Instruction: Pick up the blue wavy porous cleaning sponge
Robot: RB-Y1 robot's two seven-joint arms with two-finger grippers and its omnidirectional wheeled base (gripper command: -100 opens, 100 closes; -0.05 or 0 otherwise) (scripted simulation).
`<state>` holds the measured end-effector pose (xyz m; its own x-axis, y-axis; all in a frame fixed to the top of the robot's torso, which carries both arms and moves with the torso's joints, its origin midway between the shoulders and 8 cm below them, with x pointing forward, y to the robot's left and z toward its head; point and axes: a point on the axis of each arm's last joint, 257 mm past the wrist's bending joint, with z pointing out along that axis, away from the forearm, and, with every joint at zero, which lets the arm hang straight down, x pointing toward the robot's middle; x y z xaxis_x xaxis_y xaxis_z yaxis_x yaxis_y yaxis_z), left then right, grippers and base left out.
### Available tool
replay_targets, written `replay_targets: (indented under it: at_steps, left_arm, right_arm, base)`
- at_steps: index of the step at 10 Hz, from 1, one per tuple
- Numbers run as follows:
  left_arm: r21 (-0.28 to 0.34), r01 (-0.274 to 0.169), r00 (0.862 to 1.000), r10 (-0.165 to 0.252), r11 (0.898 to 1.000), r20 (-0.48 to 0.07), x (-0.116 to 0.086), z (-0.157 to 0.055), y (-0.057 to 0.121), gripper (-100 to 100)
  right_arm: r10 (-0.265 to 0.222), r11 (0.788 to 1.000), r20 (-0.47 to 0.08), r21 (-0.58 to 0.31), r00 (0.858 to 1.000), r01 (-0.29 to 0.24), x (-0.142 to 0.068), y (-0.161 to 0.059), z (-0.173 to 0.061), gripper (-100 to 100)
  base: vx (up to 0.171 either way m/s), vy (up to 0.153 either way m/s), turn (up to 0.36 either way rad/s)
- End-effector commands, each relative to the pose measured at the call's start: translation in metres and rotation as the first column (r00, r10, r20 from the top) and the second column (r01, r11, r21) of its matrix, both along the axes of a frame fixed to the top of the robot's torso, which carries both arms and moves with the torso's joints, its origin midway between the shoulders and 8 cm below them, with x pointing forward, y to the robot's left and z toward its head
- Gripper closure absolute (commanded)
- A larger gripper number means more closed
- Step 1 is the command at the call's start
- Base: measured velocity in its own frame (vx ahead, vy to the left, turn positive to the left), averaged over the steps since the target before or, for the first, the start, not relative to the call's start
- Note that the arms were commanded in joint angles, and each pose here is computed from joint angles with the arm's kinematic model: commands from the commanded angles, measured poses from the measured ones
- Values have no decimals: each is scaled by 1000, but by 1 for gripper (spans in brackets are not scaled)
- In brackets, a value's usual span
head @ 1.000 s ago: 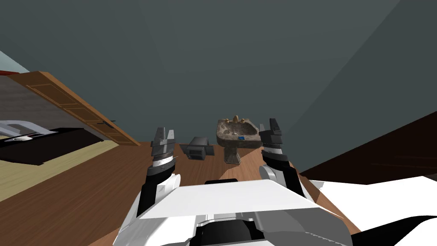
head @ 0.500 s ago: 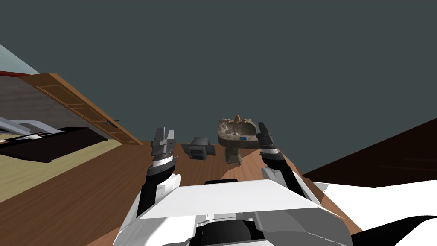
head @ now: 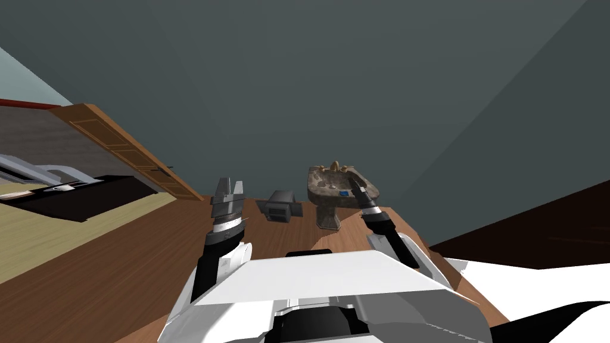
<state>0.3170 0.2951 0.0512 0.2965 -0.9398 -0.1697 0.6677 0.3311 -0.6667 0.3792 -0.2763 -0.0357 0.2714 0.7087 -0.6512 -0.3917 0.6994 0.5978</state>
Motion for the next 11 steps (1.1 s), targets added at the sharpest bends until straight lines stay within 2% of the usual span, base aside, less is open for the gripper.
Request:
replay_targets:
  at_steps: [1, 3, 4, 5, 7, 9, 10, 11]
  left_arm:
    - [0, 0, 1000, 0, 1000, 0, 0, 0, 0, 0]
    - [0, 0, 1000, 0, 1000, 0, 0, 0, 0, 0]
    - [0, 0, 1000, 0, 1000, 0, 0, 0, 0, 0]
    - [0, 0, 1000, 0, 1000, 0, 0, 0, 0, 0]
    - [0, 0, 1000, 0, 1000, 0, 0, 0, 0, 0]
    - [0, 0, 1000, 0, 1000, 0, 0, 0, 0, 0]
    - [0, 0, 1000, 0, 1000, 0, 0, 0, 0, 0]
    - [0, 0, 1000, 0, 1000, 0, 0, 0, 0, 0]
  right_arm:
    - [-44, 993, -52, -113, 998, 38, 6, -6, -23, -100]
    - [-98, 966, -107, -247, 989, 69, 14, -13, -50, -100]
    - [-102, 964, -106, -257, 989, 72, 14, -13, -50, -100]
    - [-133, 940, -129, -331, 983, 84, 17, -17, -64, -100]
    - [-195, 879, -170, -467, 966, 95, 23, -29, -92, -100]
    - [-262, 790, -199, -606, 944, 92, 27, -45, -122, -100]
    - [-267, 778, -193, -621, 944, 93, 27, -45, -122, -100]
    - [-302, 720, -202, -688, 932, 84, 28, -54, -137, -100]
  base:
    - [9, 67, 48]
    - [10, 65, 42]
    - [10, 47, 14]
    - [8, 43, 37]
    - [10, 62, 49]
    - [12, 80, 54]
    - [3, 45, 6]
    - [8, 35, 34]
